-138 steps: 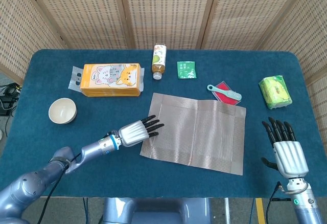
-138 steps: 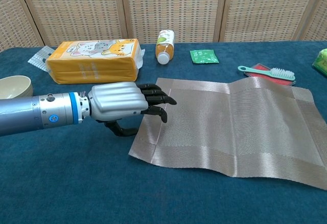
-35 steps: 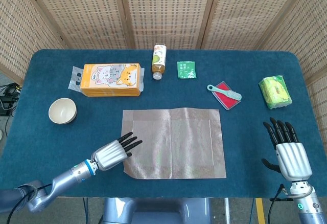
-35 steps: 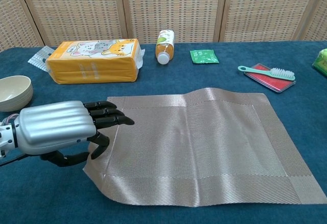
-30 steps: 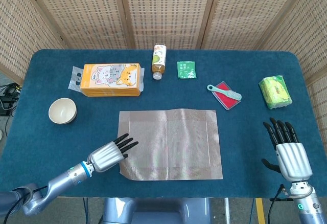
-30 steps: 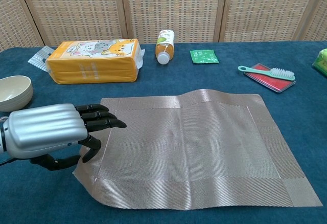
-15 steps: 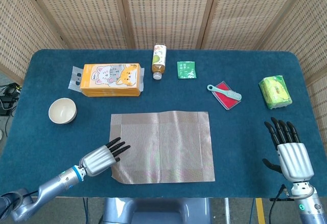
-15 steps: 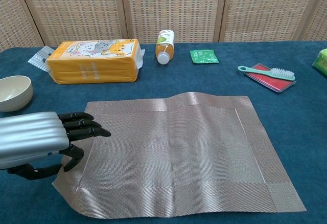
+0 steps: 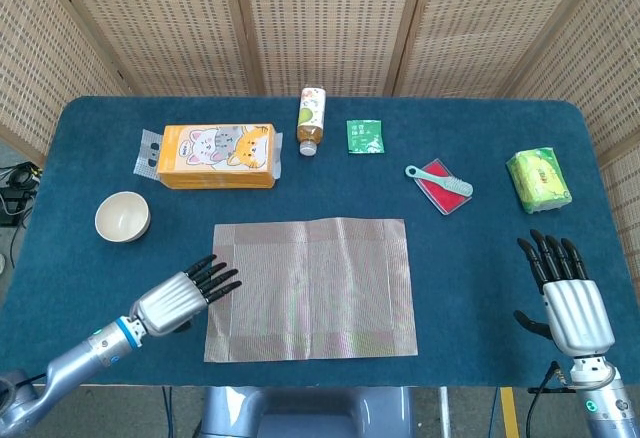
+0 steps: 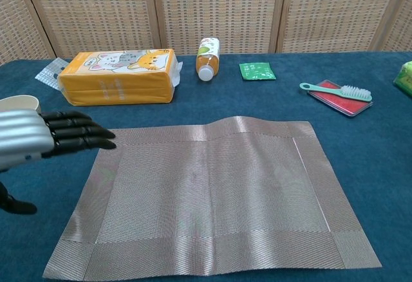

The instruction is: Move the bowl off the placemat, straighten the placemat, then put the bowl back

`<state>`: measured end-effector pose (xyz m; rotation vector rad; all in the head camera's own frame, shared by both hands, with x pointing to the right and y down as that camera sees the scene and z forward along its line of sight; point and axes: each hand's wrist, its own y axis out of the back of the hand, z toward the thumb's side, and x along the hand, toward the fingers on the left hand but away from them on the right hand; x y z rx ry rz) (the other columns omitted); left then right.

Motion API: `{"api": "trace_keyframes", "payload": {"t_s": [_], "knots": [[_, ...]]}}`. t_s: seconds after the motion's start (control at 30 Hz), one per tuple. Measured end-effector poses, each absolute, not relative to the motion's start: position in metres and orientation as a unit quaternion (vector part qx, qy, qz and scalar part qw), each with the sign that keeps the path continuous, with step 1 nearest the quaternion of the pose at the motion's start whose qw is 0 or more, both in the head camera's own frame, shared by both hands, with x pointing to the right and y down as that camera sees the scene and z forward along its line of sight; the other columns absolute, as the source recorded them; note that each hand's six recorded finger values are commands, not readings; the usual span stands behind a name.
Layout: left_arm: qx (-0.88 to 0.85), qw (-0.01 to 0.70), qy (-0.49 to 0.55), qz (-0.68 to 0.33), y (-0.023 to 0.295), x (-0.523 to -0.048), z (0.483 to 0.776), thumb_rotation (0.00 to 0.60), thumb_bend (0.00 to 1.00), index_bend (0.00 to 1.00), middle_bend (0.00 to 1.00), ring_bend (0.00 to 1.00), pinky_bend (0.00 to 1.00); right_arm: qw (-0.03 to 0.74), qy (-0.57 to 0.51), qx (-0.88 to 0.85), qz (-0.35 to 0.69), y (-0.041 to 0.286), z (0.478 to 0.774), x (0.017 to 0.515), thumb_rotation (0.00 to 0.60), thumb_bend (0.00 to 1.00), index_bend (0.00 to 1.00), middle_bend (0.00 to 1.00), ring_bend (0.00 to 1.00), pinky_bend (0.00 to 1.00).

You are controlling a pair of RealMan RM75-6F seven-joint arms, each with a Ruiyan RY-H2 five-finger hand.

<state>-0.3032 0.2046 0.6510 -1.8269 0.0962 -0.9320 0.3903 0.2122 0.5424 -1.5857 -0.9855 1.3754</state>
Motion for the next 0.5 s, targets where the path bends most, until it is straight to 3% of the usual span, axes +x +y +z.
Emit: {"api": "trace_keyframes", "payload": {"t_s": [0.23, 0.5], "knots": [[-0.727, 0.496, 0.16, -0.447, 0.165, -0.345, 0.63, 0.6, 0.0, 0.0, 0.0, 0.0, 0.0, 0.399, -0.387, -0.629, 0.544, 0.213, 0.543, 0.389, 0.6, 0.0, 0.0, 0.0, 0.0, 0.0], [-0.659, 0.429, 0.269, -0.556, 0.142, -0.427, 0.633, 0.6, 0.0, 0.03, 0.0, 0.0, 0.0, 0.399, -0.384, -0.631, 0.543, 0.214, 0.544, 0.387, 0.6, 0.0, 0.0, 0.0, 0.0, 0.0]]}}
